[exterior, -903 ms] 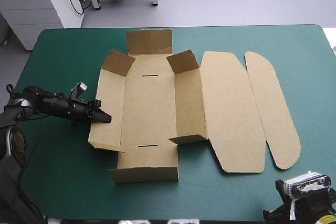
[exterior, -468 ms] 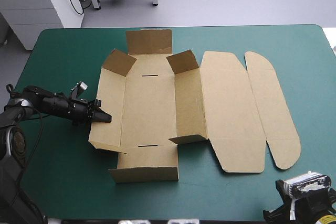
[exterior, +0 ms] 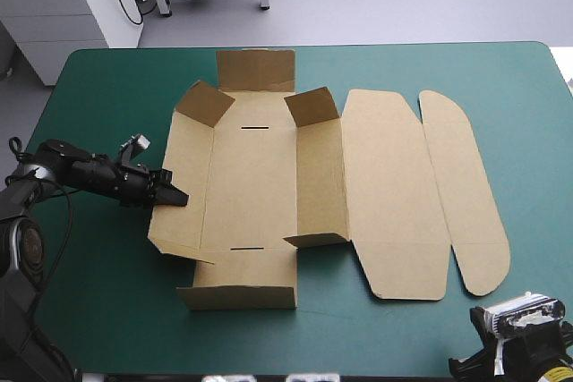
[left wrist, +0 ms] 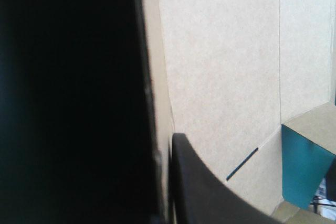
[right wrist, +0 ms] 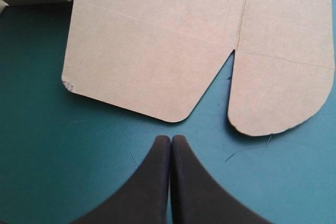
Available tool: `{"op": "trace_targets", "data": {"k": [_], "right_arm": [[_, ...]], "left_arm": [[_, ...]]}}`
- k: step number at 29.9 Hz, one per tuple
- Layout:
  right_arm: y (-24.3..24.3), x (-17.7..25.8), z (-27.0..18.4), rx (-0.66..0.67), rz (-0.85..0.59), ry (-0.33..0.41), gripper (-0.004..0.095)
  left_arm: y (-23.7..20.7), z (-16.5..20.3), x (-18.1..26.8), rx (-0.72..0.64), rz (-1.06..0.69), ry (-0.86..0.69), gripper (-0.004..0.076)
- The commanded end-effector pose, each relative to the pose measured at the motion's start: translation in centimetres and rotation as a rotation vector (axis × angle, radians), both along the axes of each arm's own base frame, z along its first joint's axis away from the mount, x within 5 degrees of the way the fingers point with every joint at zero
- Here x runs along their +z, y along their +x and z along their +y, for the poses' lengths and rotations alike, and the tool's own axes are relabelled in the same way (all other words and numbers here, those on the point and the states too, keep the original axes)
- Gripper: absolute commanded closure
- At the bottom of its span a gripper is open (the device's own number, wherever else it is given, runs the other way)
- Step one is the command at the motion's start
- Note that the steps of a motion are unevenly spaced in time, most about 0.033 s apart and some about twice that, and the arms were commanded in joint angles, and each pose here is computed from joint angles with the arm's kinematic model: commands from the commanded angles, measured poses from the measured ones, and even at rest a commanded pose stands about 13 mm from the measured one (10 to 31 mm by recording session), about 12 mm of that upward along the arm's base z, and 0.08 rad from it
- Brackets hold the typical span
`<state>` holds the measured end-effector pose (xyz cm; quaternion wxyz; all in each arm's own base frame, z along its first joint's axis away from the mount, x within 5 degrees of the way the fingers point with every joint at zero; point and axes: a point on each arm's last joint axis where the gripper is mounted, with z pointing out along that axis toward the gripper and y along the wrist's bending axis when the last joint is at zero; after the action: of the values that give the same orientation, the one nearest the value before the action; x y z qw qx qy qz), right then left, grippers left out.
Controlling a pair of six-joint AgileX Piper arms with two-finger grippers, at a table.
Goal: Fold the box
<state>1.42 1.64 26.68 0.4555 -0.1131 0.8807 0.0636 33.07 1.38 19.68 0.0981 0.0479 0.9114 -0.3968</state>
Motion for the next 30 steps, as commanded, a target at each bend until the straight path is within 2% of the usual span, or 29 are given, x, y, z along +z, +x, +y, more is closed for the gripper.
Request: {"op": "trace_targets", "data": {"k": [1,7,15,21,30], "right_arm": [[0.3,1.1,0.0,-0.004,-0.065,0.013,0.0928],[0.3,1.1,0.0,-0.004,-0.065,0.013,0.0928],[0.3,1.1,0.0,-0.006,-0.066,0.009,0.0928],[0.3,1.1,0.0,-0.007,-0.065,0.005,0.0928],[0.3,1.0,0.0,-0.006,-0.057,0.004,0.0928]], "left_arm": [[0.0,-0.4,5.4,-0.075,-0.162,0.024,0.0732],[-0.3,-2.2,12.6,-0.191,-0.392,0.209,0.0732],[-0.6,-8.3,20.3,-0.365,-0.734,0.523,0.0732],[-0.8,-13.7,22.5,-0.451,-1.018,0.692,0.0732],[-2.6,-19.9,23.0,-0.636,-1.287,0.873,0.0732]]}}
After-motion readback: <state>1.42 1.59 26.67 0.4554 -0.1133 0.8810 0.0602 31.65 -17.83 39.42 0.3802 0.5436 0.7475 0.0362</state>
